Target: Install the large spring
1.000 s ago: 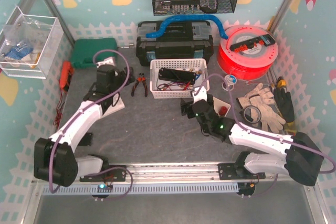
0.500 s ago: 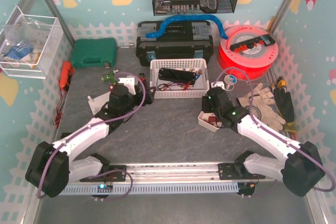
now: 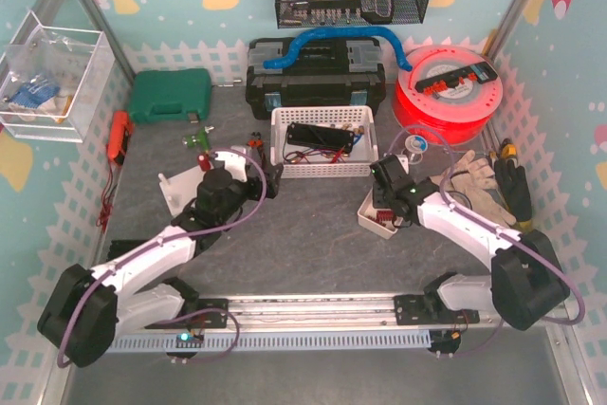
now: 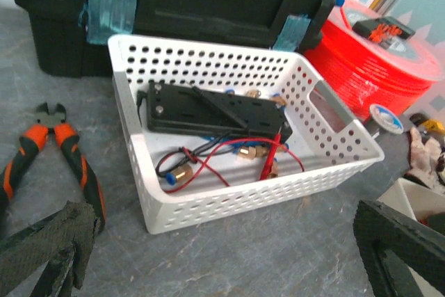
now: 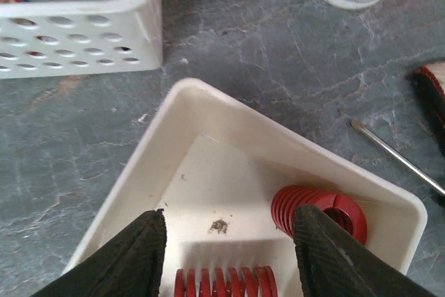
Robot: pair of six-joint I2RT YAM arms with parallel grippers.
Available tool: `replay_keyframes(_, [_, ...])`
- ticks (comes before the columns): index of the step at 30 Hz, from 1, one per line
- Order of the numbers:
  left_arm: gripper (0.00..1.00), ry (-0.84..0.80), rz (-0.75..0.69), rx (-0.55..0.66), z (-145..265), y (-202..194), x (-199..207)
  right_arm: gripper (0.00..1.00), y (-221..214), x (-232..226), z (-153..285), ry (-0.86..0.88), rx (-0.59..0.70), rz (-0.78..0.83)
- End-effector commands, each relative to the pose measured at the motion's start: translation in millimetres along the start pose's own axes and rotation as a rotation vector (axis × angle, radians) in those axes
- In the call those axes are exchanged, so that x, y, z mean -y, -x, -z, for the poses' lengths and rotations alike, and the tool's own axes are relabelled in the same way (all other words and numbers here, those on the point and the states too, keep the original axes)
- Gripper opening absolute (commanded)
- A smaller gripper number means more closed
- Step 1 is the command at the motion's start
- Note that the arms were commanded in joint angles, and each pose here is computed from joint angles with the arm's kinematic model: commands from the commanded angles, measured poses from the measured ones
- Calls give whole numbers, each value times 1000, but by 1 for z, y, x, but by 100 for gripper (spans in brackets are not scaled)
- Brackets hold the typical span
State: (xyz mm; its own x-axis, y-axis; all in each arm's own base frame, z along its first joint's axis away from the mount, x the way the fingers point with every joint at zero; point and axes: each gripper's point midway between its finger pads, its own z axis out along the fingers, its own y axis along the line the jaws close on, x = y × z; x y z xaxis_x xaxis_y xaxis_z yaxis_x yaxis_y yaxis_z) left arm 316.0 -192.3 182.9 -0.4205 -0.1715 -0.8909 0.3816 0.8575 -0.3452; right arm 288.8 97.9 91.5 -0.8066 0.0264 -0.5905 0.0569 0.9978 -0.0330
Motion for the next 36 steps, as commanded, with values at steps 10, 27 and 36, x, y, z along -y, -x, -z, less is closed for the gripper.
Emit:
replay_keyframes(10, [99, 12, -42, 71, 8, 14, 4, 42, 2, 29, -4, -133, -16, -16])
replay_keyframes(27, [99, 26, -47, 71, 9, 15, 3, 43, -1, 2, -14, 29, -59, 3])
replay_keyframes(36, [99, 52, -54, 71, 9, 14, -1, 45, 9, -18, -8, 153, -6, 32])
